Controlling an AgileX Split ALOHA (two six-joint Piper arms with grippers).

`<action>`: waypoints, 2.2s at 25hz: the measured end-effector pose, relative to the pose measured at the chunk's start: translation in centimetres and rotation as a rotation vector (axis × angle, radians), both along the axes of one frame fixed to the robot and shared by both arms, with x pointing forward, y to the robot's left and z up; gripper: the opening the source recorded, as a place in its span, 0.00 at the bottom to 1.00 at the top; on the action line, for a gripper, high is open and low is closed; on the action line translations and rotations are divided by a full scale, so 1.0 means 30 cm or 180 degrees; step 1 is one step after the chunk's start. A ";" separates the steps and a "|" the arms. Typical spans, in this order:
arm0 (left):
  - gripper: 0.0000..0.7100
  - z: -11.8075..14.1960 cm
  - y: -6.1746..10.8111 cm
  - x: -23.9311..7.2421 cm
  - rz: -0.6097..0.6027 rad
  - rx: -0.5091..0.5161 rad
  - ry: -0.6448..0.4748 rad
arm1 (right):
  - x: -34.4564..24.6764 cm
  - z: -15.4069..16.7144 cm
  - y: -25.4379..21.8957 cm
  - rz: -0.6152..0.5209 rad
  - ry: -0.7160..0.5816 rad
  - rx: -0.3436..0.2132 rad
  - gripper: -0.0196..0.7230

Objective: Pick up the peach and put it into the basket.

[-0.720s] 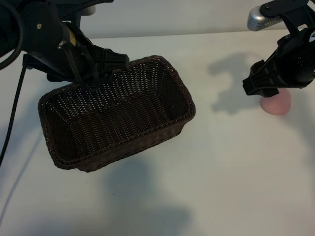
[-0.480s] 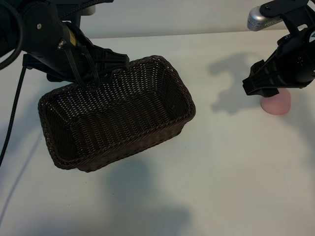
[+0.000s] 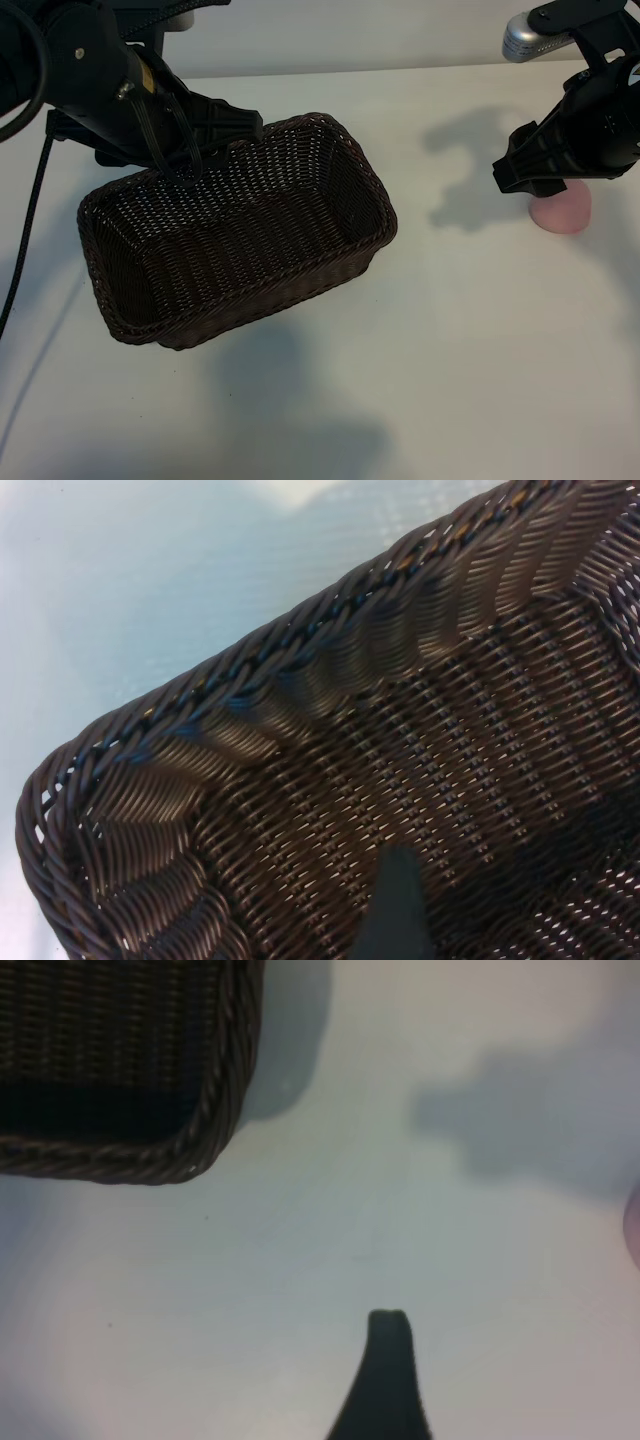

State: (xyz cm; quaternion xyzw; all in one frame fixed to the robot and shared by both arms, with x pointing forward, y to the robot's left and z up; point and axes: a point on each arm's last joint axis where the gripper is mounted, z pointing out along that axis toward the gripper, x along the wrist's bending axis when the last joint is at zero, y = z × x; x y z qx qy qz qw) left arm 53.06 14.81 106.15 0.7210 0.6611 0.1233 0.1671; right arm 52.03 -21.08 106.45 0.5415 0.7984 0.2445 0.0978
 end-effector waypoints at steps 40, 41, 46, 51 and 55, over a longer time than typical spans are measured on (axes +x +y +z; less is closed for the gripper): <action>0.84 -0.160 0.232 -0.198 0.1594 0.0290 0.0051 | -0.003 -0.001 0.000 0.0008 0.0033 -0.0006 0.83; 0.84 -0.162 0.248 -0.192 0.1651 0.0259 0.0080 | -0.003 -0.001 0.000 0.0008 0.0033 -0.0006 0.83; 0.84 -0.175 0.310 -0.172 0.1713 0.0007 0.0265 | -0.003 -0.002 0.000 0.0008 0.0035 -0.0007 0.83; 0.84 -0.199 0.339 -0.152 0.1705 -0.0140 0.0353 | -0.003 -0.002 0.000 0.0008 0.0035 -0.0007 0.83; 0.84 -0.242 0.338 -0.134 0.1708 -0.0092 0.0470 | -0.003 -0.002 0.000 0.0009 0.0036 -0.0007 0.83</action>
